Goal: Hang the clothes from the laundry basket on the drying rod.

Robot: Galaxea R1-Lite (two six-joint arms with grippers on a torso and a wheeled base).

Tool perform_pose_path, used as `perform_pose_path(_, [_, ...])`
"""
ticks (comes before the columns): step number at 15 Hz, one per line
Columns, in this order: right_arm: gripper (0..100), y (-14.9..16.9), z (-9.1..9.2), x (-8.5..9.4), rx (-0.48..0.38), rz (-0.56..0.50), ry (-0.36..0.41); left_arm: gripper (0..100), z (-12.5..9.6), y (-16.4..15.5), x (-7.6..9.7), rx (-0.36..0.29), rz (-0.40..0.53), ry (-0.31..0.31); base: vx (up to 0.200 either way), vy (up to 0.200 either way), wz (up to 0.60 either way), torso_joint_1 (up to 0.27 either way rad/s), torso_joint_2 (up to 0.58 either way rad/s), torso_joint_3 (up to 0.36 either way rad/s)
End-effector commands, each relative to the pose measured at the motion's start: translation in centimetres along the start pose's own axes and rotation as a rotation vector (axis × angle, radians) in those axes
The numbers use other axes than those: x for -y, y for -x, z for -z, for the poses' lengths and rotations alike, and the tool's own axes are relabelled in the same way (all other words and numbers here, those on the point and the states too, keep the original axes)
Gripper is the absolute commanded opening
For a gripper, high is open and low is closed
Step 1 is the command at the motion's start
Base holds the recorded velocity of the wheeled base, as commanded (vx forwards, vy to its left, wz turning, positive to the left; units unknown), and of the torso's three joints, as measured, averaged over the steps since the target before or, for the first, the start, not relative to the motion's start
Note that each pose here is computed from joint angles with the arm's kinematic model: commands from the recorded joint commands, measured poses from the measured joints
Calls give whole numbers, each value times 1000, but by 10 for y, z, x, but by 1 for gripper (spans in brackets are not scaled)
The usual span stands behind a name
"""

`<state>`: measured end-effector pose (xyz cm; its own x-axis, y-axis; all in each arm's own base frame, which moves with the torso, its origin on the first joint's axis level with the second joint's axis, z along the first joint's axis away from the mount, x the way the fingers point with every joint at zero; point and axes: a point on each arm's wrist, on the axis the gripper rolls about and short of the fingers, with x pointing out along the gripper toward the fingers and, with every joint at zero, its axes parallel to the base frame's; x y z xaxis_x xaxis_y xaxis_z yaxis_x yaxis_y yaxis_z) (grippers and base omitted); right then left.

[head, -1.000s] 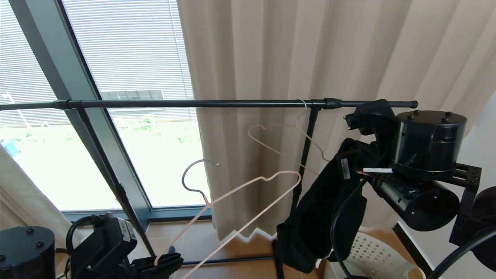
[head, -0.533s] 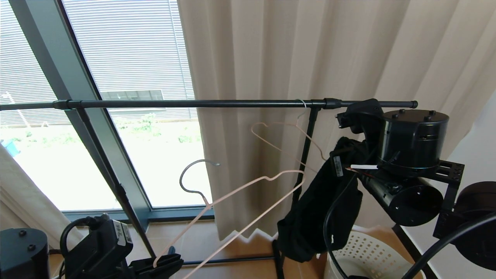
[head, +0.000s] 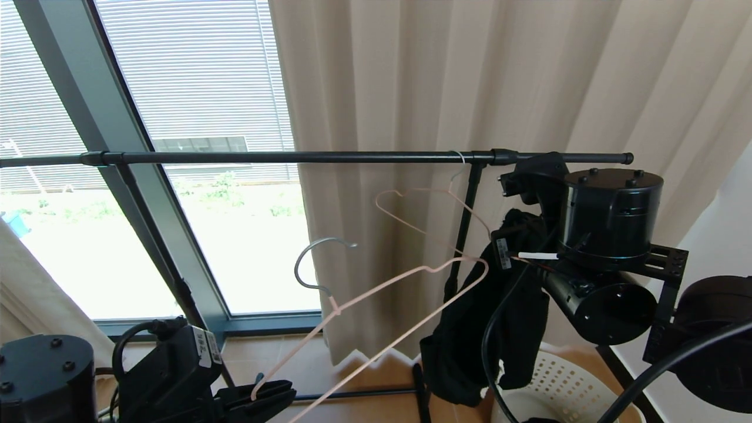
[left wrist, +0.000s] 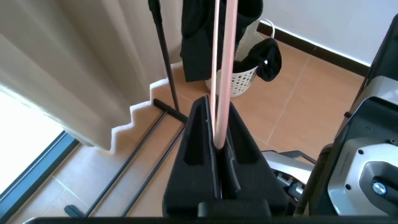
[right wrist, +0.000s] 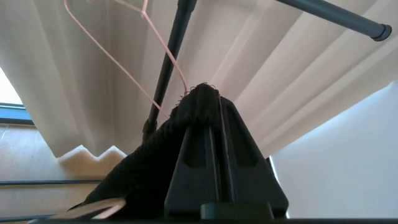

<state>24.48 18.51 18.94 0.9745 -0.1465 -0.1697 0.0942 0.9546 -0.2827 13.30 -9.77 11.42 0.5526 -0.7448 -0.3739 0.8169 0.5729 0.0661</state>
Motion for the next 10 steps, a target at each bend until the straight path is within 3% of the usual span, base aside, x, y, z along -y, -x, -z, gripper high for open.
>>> perform_pose_path(1, [0,3,0,-1,3,-8,-1,0,-2,-16,0,-31,33,0,0,0,0,0,0,0])
perform_pose_path(10, [0,32,-2,-7,34,-89,-12,0,-17,-48,-14,-37,-25,6,0,0,0,0,0,0])
